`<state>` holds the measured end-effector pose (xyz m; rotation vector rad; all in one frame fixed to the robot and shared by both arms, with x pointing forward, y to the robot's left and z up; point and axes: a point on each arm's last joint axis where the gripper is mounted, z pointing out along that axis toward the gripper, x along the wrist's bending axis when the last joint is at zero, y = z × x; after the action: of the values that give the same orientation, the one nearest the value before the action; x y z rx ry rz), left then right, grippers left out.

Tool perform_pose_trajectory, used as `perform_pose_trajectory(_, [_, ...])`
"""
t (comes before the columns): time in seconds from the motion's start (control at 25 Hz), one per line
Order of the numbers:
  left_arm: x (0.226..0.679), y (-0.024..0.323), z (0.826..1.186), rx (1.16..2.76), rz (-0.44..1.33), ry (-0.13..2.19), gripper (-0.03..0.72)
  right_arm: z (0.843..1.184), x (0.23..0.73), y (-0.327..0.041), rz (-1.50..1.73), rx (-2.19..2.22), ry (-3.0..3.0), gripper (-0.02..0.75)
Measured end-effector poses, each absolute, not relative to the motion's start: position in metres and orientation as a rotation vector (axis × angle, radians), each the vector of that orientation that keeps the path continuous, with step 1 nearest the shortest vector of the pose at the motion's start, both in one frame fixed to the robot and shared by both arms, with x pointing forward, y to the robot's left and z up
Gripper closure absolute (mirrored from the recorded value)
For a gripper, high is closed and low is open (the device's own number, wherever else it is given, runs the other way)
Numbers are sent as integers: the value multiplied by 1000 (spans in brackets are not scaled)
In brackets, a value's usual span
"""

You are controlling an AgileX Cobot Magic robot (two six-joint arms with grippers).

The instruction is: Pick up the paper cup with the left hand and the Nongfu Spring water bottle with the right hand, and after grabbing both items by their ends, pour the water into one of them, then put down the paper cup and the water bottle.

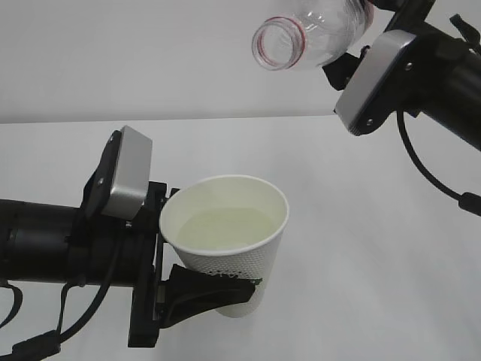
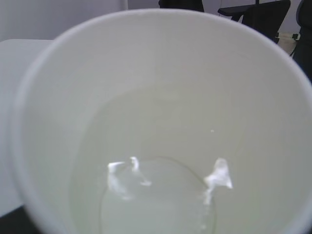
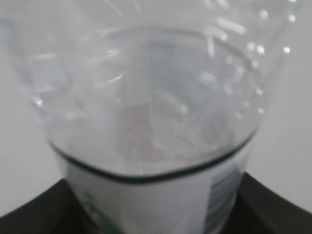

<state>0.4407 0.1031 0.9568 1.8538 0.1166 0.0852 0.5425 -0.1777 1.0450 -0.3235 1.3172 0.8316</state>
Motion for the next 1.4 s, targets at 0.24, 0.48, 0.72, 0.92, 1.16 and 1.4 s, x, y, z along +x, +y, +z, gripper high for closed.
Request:
perform_pose_trajectory(0.24, [441,103,957,1851,86,121,160,1045,543,-178,865,-287,1326,268])
perform_pose_trajectory(0.48, [441,103,957,1850,87,123,160,1046,544,-180,899,-230,1332,268])
perform_pose_trajectory(0.72, [441,103,957,1850,87,123,160,1047,546,-182,954,-144,1344,268])
perform_pose_trajectory(0.92, [441,103,957,1850,87,123,160,1047,547,-184,987,-86,1350,268])
perform_pose_trajectory(1.16, [441,103,957,1850,87,123,160,1046,549,-186,1018,-10,1370,269])
perform_pose_trajectory(1.4, [441,103,957,1850,87,123,160,1047,551,-189,1081,94,1366,268])
